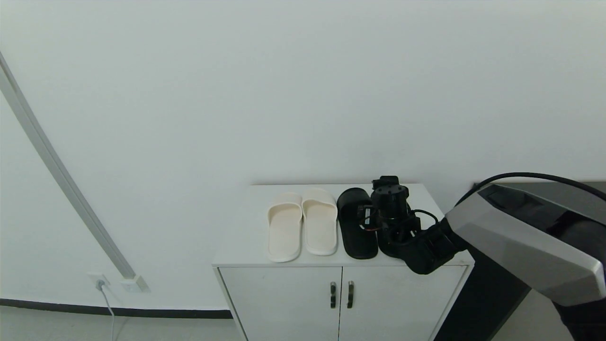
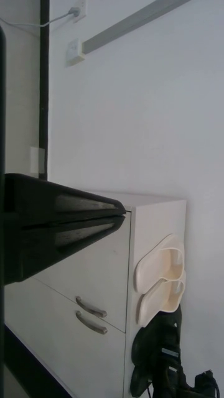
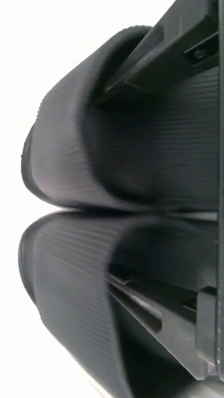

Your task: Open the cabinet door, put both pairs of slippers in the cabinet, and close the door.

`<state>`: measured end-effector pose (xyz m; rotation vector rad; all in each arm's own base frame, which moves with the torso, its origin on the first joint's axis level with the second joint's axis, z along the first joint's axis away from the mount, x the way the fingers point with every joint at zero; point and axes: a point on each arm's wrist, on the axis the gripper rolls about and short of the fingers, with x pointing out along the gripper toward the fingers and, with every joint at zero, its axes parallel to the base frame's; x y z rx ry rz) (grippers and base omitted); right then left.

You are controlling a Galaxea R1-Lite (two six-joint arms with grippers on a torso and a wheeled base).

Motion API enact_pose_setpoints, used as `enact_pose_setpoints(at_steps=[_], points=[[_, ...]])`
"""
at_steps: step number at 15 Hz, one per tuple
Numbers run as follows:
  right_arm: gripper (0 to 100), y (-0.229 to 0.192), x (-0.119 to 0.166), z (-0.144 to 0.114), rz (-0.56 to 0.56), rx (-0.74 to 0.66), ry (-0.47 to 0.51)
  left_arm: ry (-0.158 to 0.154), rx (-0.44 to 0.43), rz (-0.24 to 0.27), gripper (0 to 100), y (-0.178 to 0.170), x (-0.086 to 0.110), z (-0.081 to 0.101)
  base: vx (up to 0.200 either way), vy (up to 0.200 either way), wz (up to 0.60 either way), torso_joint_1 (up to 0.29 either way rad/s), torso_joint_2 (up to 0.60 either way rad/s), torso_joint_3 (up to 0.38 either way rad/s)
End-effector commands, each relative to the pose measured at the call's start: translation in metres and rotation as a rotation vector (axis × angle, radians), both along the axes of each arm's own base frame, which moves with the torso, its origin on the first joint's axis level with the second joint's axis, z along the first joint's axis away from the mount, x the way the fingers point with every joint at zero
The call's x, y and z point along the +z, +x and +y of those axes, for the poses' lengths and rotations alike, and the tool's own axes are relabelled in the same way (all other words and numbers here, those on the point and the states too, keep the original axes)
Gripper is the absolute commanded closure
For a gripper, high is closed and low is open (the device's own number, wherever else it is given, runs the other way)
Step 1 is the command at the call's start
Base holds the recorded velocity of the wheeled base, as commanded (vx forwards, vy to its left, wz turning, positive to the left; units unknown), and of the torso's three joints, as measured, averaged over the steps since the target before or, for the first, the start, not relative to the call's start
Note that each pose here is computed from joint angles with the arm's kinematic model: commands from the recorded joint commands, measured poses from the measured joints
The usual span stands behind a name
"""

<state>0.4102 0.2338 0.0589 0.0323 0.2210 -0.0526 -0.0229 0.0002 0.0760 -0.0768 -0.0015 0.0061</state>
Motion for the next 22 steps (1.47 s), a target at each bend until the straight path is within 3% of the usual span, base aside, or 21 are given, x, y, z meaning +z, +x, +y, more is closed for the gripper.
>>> enact_pose_setpoints(at_steps=[1, 4, 5, 12, 17, 19, 22], points=[[0, 0.014, 0.0, -0.005, -0.004, -0.022, 0.004, -0.001, 0.0, 0.001, 100, 0.0, 0.0, 0.0, 0.0, 0.0, 0.0, 0.0, 0.0, 0.0], [0, 0.019, -0.002, -0.009, 0.003, -0.033, 0.0, -0.001, 0.0, 0.001, 100, 0.0, 0.0, 0.0, 0.0, 0.0, 0.0, 0.0, 0.0, 0.0], [100, 0.021, -0.004, -0.009, 0.003, -0.033, 0.001, -0.001, 0.0, 0.001, 100, 0.0, 0.0, 0.0, 0.0, 0.0, 0.0, 0.0, 0.0, 0.0], [100, 0.023, 0.003, -0.008, -0.018, -0.036, 0.012, -0.001, 0.0, 0.001, 100, 0.0, 0.0, 0.0, 0.0, 0.0, 0.0, 0.0, 0.0, 0.0], [100, 0.005, 0.035, -0.011, -0.046, -0.016, 0.023, -0.001, 0.0, 0.001, 100, 0.0, 0.0, 0.0, 0.0, 0.0, 0.0, 0.0, 0.0, 0.0], [100, -0.018, 0.044, -0.013, -0.026, 0.067, 0.028, -0.001, 0.0, 0.001, 100, 0.0, 0.0, 0.0, 0.0, 0.0, 0.0, 0.0, 0.0, 0.0], [100, -0.08, 0.064, -0.027, 0.002, 0.351, 0.023, -0.006, 0.001, 0.001, 100, 0.0, 0.0, 0.0, 0.0, 0.0, 0.0, 0.0, 0.0, 0.0]])
